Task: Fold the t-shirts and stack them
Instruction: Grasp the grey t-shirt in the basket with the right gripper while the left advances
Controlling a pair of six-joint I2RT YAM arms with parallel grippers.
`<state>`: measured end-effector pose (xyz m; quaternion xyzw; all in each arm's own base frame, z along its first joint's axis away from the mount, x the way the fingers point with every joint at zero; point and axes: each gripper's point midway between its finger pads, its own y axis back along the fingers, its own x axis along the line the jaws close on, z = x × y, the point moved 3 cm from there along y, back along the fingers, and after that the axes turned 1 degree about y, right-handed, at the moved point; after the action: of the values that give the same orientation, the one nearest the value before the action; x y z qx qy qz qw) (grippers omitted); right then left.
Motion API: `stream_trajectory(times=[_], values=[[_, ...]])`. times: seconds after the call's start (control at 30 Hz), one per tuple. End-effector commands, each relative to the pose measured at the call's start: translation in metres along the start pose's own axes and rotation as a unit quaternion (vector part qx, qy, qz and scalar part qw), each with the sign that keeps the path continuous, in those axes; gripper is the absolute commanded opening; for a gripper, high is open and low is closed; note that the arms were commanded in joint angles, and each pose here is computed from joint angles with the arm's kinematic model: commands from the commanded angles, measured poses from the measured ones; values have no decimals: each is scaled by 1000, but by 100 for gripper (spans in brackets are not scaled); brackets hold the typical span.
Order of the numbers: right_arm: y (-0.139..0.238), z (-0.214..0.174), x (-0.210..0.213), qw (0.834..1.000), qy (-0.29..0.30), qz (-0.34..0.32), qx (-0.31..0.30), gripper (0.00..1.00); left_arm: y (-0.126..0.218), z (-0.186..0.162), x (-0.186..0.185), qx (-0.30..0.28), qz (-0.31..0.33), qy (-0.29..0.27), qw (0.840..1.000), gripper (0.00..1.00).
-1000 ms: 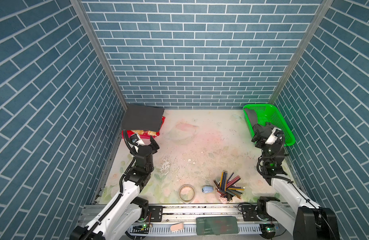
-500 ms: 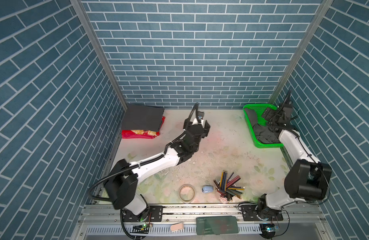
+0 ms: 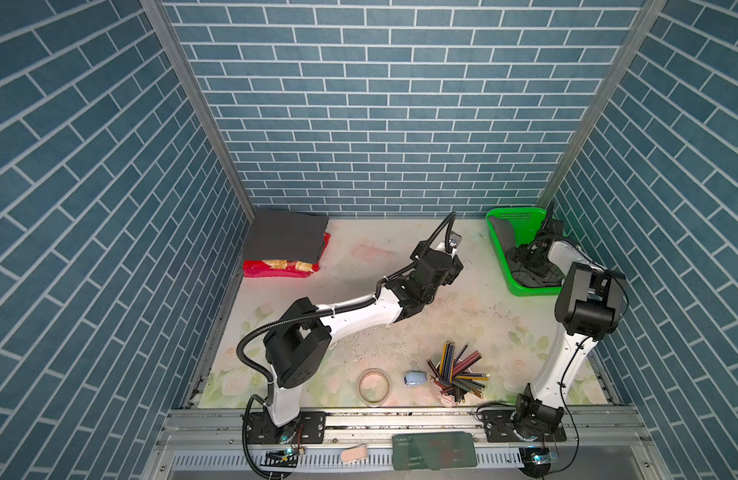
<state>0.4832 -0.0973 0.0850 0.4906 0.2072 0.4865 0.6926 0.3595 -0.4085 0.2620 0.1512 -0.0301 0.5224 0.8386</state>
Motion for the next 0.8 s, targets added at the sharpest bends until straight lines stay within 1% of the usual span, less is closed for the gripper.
stream_trajectory(times=[0.0,0.03,0.13,0.23,0.3,0.37,0.43,0.57,0.67,0.77], values=[[-13,-16,-3,1000,1,1,28,60,-1,-1,-2,3,0,9,1000,89],[-16,-19,-4,1000,1,0,30,54,0,-4,-1,4,1,9,1000,89],[-16,-20,-6,1000,2,-2,25,28,1,-6,0,8,3,10,1000,89],[0,-6,1,1000,3,9,1,9,3,-6,2,13,2,15,1000,89],[21,10,8,999,2,20,-27,0,5,-3,3,15,0,19,1000,89],[46,26,15,998,4,31,-58,0,8,3,7,16,2,26,1000,89],[80,45,27,994,13,50,-99,0,13,10,16,16,5,42,999,89],[149,71,60,979,48,91,-176,0,22,26,38,25,4,87,996,89],[205,77,109,958,107,133,-231,0,27,39,65,31,-2,134,990,89],[267,68,173,921,188,176,-293,0,35,47,99,30,-7,195,980,89]])
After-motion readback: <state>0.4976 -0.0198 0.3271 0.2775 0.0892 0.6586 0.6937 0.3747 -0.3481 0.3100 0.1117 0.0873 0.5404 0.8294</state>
